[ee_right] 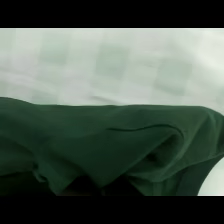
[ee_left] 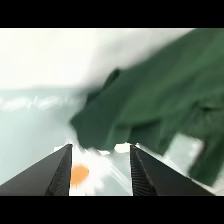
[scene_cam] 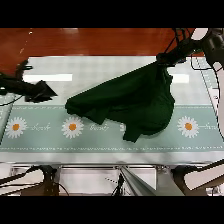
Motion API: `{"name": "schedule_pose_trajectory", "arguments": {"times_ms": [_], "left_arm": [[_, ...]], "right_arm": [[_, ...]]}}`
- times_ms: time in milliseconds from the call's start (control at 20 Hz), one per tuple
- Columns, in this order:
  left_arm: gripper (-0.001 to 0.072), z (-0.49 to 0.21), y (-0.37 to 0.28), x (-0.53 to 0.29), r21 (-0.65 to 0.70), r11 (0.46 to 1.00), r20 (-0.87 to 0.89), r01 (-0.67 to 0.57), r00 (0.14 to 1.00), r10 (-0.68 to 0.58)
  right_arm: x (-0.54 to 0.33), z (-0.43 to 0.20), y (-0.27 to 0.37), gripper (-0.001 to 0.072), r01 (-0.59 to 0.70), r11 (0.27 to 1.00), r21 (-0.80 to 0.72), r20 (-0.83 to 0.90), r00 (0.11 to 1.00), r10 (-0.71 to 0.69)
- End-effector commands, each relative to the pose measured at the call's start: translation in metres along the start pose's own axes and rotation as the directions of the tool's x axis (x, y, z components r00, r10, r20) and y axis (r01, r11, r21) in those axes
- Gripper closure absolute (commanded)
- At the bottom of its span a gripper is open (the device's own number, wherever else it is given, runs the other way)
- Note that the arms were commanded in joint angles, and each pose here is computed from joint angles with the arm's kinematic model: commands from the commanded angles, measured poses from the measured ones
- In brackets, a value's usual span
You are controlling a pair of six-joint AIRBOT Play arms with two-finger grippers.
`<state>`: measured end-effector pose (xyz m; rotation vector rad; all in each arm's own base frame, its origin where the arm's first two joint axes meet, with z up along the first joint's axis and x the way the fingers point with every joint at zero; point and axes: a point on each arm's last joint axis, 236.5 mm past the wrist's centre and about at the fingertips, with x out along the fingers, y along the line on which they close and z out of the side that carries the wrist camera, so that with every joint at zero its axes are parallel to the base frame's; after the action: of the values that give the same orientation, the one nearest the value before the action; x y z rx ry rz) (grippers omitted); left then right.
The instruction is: Fold the shirts.
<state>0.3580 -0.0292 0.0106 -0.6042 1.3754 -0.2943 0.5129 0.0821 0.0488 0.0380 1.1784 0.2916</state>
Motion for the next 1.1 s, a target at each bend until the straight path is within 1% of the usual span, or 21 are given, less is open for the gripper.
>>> {"name": "schedule_pose_trajectory", "arguments": {"times_ms": [0,50,100,200,250,350,500,750,900,950,1050], "left_arm": [[0.0235,-0.032,-0.002,-0.024,-0.071,0.997,-0.059,0.035,0.998,-0.039],[0.011,-0.053,-0.006,-0.011,-0.08,0.996,-0.104,0.045,0.993,-0.053],[0.0058,-0.074,-0.009,0.007,-0.085,0.995,-0.156,0.048,0.986,-0.06],[0.0059,-0.105,-0.018,0.046,-0.09,0.994,-0.231,0.061,0.97,-0.08],[0.0058,-0.112,-0.028,0.063,-0.092,0.993,-0.233,0.08,0.967,-0.099],[0.0058,-0.113,-0.051,0.092,-0.085,0.989,-0.191,0.122,0.972,-0.136],[0.0058,-0.1,-0.075,0.121,-0.081,0.987,-0.117,0.141,0.982,-0.15],[0.0059,-0.108,-0.072,0.159,-0.169,0.976,-0.176,0.137,0.97,-0.166],[0.0063,-0.101,-0.074,0.169,-0.211,0.965,-0.151,0.154,0.97,-0.188],[0.0082,-0.098,-0.074,0.171,-0.209,0.966,-0.14,0.151,0.973,-0.183],[0.0189,-0.086,-0.07,0.175,-0.22,0.966,-0.094,0.139,0.982,-0.163]], "right_arm": [[0.0,-0.005,0.001,0.0686,-0.003,1.0,-0.002,-0.021,1.0,0.003],[0.0,-0.004,0.001,0.0686,-0.002,1.0,-0.002,-0.019,1.0,0.002],[0.0,-0.004,0.001,0.0686,-0.002,1.0,-0.001,-0.016,1.0,0.002],[0.0,-0.004,0.001,0.0686,-0.002,1.0,-0.002,-0.016,1.0,0.002],[0.0,-0.004,0.001,0.0686,-0.002,1.0,-0.002,-0.018,1.0,0.002],[0.0,-0.006,0.001,0.0686,-0.003,1.0,-0.005,-0.025,1.0,0.003],[0.0,-0.006,0.001,0.0686,-0.003,1.0,-0.021,-0.027,1.0,0.002],[0.0,-0.006,0.001,0.0686,-0.003,1.0,-0.028,-0.024,1.0,0.002],[0.0,-0.004,0.0,0.0686,-0.001,1.0,-0.028,-0.016,1.0,0.001],[0.0,-0.003,0.0,0.0686,-0.001,1.0,-0.028,-0.014,1.0,0.001],[0.0,-0.003,0.001,0.0686,-0.001,1.0,-0.028,-0.014,1.0,0.001]]}}
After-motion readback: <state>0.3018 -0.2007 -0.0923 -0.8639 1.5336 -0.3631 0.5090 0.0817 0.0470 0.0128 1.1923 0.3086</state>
